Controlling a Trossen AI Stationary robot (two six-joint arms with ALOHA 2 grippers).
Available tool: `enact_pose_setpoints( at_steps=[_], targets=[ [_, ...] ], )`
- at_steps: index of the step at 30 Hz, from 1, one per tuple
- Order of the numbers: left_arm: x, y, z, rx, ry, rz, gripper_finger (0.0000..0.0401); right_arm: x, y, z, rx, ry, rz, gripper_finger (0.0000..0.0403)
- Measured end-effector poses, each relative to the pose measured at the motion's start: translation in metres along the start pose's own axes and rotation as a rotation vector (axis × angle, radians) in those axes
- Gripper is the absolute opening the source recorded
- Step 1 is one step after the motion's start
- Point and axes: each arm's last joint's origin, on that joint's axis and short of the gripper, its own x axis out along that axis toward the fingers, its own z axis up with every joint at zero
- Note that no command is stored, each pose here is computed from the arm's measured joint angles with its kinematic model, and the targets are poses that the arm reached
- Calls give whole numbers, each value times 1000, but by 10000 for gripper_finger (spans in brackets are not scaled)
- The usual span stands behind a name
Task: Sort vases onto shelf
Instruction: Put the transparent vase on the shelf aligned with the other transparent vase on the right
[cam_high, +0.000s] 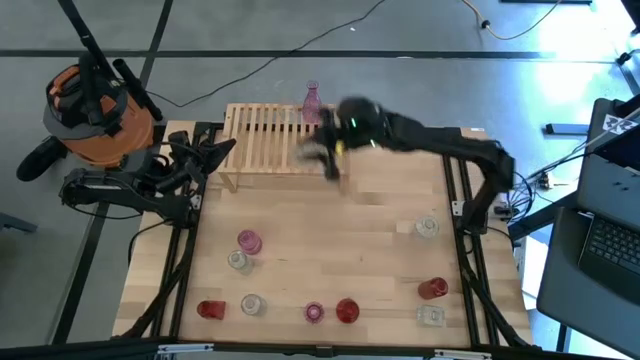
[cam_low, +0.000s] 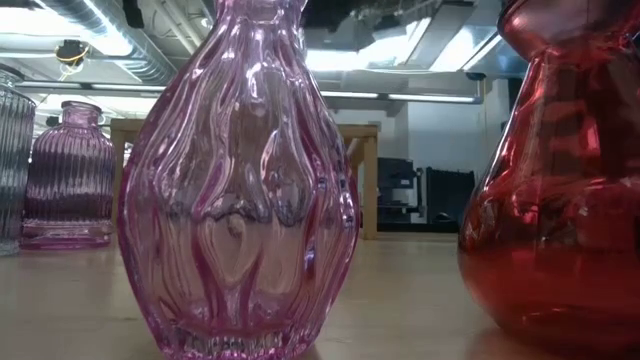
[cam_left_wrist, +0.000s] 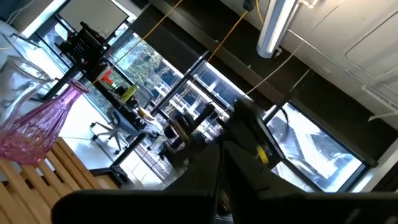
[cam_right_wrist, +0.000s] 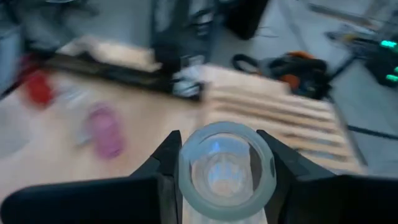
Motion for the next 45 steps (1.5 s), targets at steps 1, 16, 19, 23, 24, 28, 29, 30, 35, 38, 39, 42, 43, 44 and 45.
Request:
enact_pose_setpoints(
  at_steps=[1, 16, 19, 23, 24, 28, 29, 30, 35, 38, 39, 42, 43, 44, 45],
  targets=[
    [0, 0, 0, 0, 0, 0, 15, 4, -13, 3, 26, -7, -23, 111],
    [0, 0, 0, 18, 0, -1, 15, 77, -89, -22, 265, 71, -128, 111],
    [0, 0, 0, 20, -1, -1, 15, 75, -94, -31, 281, 118, -158, 111],
    [0, 0, 0, 26, -1, -1, 15, 71, -102, -32, 270, 101, -169, 111],
    [0, 0, 0, 26, -1, -1, 15, 70, -105, -33, 272, 101, -174, 111],
    [0, 1, 1, 29, -16, 20, 15, 71, -107, -36, 274, 110, -178, 111],
    [0, 1, 1, 29, -18, 22, 15, 72, -108, -37, 272, 110, -178, 111],
    [0, 1, 1, 30, -19, 23, 15, 72, -108, -38, 272, 113, -177, 111],
    [1, 2, 1, 31, -22, 26, 15, 79, -107, -43, 276, 112, -140, 111],
    [1, 2, 1, 31, -22, 27, 15, 82, -104, -42, 271, 110, -134, 111],
    [1, 2, 1, 31, -22, 26, 15, 82, -104, -43, 271, 111, -135, 111],
    [1, 2, 1, 30, -22, 26, 15, 83, -104, -43, 270, 111, -139, 128],
    [1, 2, 1, 29, -22, 26, 15, 83, -104, -43, 270, 110, -141, 142],
    [1, 2, 1, 29, -22, 26, 15, 83, -104, -43, 269, 108, -141, 157],
    [1, 2, 1, 29, -22, 26, 15, 83, -104, -43, 269, 108, -141, 169]
  ],
)
